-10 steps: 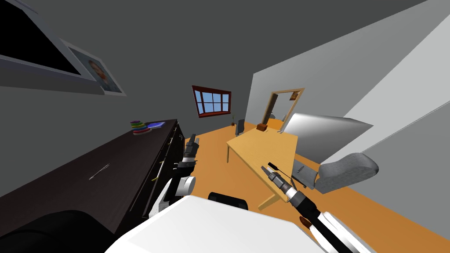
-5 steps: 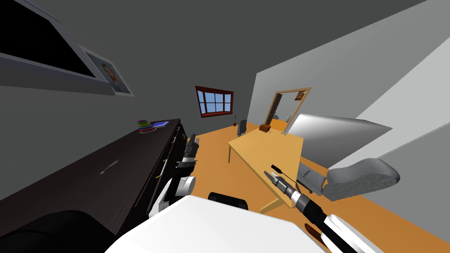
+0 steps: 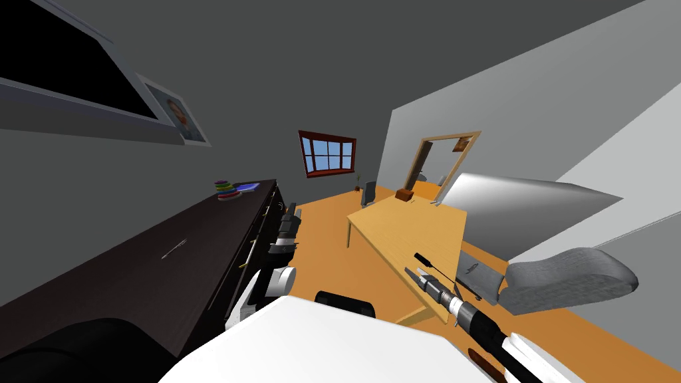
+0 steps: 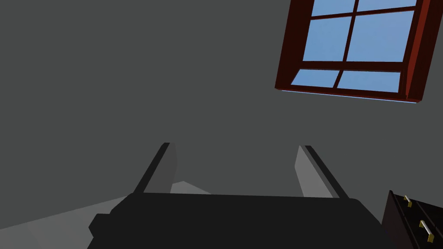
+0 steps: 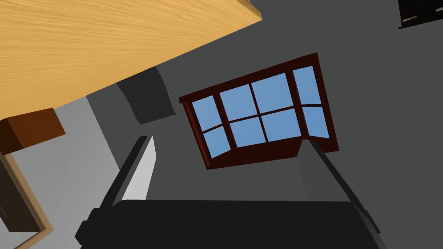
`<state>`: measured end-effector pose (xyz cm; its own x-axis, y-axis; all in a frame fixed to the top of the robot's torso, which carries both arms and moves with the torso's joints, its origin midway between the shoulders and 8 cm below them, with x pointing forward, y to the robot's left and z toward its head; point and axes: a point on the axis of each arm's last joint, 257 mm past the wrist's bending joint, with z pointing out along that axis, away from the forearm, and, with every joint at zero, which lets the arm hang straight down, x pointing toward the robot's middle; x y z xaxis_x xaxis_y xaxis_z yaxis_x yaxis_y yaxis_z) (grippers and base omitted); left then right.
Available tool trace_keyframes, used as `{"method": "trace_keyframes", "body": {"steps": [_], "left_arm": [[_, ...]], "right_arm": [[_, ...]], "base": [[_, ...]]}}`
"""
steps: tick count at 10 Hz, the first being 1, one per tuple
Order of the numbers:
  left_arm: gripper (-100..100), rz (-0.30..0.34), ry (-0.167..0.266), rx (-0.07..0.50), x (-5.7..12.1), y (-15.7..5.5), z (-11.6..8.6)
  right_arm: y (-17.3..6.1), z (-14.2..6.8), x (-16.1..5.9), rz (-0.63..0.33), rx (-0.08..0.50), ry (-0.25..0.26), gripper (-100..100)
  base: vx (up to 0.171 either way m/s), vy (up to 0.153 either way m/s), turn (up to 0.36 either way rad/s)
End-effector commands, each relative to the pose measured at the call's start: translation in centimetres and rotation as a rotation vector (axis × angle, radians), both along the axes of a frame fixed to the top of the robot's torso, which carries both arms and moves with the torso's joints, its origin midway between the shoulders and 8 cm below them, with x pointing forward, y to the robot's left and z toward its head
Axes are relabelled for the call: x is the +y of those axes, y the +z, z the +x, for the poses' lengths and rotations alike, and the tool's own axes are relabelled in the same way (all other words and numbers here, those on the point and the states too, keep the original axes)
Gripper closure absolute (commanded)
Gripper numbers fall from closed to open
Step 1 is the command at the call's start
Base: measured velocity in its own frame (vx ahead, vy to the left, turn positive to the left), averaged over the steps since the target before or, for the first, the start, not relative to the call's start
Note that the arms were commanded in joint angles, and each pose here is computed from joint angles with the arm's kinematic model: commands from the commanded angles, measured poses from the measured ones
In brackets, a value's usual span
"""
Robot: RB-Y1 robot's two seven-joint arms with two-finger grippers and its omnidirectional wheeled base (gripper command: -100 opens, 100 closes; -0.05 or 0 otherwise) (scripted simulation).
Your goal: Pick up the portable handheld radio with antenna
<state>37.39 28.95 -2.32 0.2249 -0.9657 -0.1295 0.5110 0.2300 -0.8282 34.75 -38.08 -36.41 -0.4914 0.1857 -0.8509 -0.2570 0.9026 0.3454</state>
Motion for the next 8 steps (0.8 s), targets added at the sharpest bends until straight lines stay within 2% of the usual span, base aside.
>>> {"method": "trace_keyframes", "body": {"steps": [1, 2, 3, 4, 5, 6, 7, 8], "left_arm": [[0, 0.0, 0.0, 0.0, 0.0, 0.0, 0.0], [0, 0.0, 0.0, 0.0, 0.0, 0.0, 0.0], [0, 0.0, 0.0, 0.0, 0.0, 0.0, 0.0], [0, 0.0, 0.0, 0.0, 0.0, 0.0, 0.0], [0, 0.0, 0.0, 0.0, 0.0, 0.0, 0.0], [0, 0.0, 0.0, 0.0, 0.0, 0.0, 0.0], [0, 0.0, 0.0, 0.0, 0.0, 0.0, 0.0], [0, 0.0, 0.0, 0.0, 0.0, 0.0, 0.0]], "right_arm": [[-1.1, -0.4, -1.3, -0.037, 0.021, 0.0, -100], [-1.8, -0.8, -2.1, -0.044, 0.037, -0.014, -100], [-2.6, -1.3, -3.2, -0.107, 0.059, 0.009, -100], [-3.2, -1.8, -4.0, -0.114, 0.075, -0.005, -100], [-4.2, -2.5, -5.4, -0.179, 0.103, 0.012, -100], [-4.9, -3.1, -6.4, -0.187, 0.122, -0.005, -100], [-5.8, -4.0, -8.1, -0.251, 0.153, 0.009, -100], [-6.4, -4.6, -9.0, -0.259, 0.171, -0.008, -100]], "base": [[0.028, 0.0, 0.076], [0.015, -0.003, -0.004], [0.027, 0.0, 0.124], [0.032, -0.003, 0.07], [0.046, -0.005, 0.126], [0.038, -0.01, 0.068], [0.047, 0.005, 0.103], [0.043, 0.0, 0.072]]}}
